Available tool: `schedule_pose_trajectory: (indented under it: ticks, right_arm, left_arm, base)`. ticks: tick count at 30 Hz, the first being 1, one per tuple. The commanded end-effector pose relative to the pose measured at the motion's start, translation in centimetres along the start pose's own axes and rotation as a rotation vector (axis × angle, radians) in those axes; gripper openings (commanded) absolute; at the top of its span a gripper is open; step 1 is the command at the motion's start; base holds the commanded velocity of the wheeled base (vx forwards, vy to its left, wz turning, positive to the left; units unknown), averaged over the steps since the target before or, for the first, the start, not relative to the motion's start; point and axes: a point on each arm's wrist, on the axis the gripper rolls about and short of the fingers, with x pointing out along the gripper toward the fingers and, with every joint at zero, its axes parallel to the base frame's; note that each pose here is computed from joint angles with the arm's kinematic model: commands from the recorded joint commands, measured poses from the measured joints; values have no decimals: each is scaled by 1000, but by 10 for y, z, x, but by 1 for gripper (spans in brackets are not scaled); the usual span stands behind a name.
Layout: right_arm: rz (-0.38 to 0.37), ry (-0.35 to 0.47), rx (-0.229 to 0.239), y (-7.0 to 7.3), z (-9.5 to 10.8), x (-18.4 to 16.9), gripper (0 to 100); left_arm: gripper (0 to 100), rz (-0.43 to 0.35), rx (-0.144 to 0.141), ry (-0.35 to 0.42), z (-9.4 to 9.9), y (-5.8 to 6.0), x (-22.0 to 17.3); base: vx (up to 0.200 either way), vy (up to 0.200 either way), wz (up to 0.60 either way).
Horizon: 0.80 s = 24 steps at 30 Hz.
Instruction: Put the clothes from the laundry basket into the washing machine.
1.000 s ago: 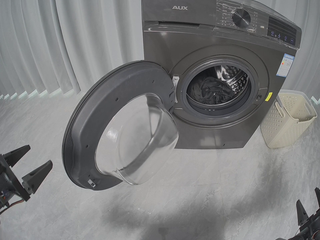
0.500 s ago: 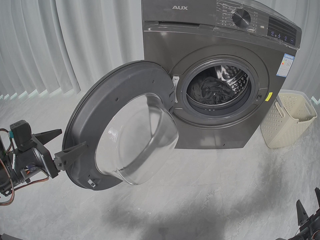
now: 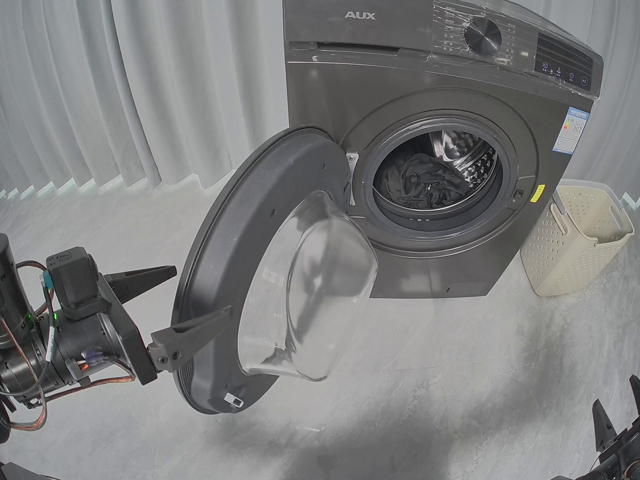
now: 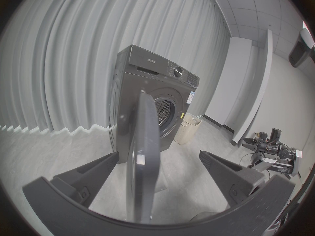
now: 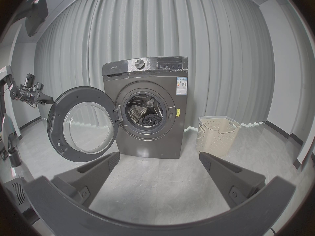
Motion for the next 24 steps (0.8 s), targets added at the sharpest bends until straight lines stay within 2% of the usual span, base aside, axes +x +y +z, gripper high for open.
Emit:
schedule_pose_trajectory:
  ticks: [1, 5, 8, 11, 13, 14, 18, 21, 23, 24]
  right_arm:
    - [0, 1, 0, 0, -5, 0, 100]
    - [1, 1, 0, 0, -5, 0, 100]
    - [1, 1, 0, 0, -5, 0, 100]
    - [1, 1, 0, 0, -5, 0, 100]
    - [1, 1, 0, 0, -5, 0, 100]
    - [1, 1, 0, 0, -5, 0, 100]
    - [1, 1, 0, 0, -5, 0, 100]
    - [1, 1, 0, 0, -5, 0, 100]
    - [1, 1, 0, 0, -5, 0, 100]
    - [1, 1, 0, 0, -5, 0, 100]
  left_arm:
    - [100, 13, 2, -39, 6, -1, -6]
    - [100, 60, 11, -112, 14, 4, -19]
    - [100, 127, 16, -144, 19, 13, -26]
    - [100, 212, 18, -139, 18, 26, -28]
    - [100, 233, 14, -130, 17, 29, -28]
    - [100, 256, 8, -105, 13, 35, -22]
    - [100, 264, -11, -58, 7, 41, -11]
    - [100, 257, -12, -37, 2, 43, -5]
    - [100, 241, -12, -27, -1, 42, -1]
    - [100, 208, -11, -11, -4, 38, 4]
  base:
    - [0, 0, 0]
    - [0, 0, 0]
    - [0, 0, 0]
    - [0, 0, 0]
    - [0, 0, 0]
    - [0, 0, 0]
    - [0, 0, 0]
    - [0, 0, 0]
    - [0, 0, 0]
    - [0, 0, 0]
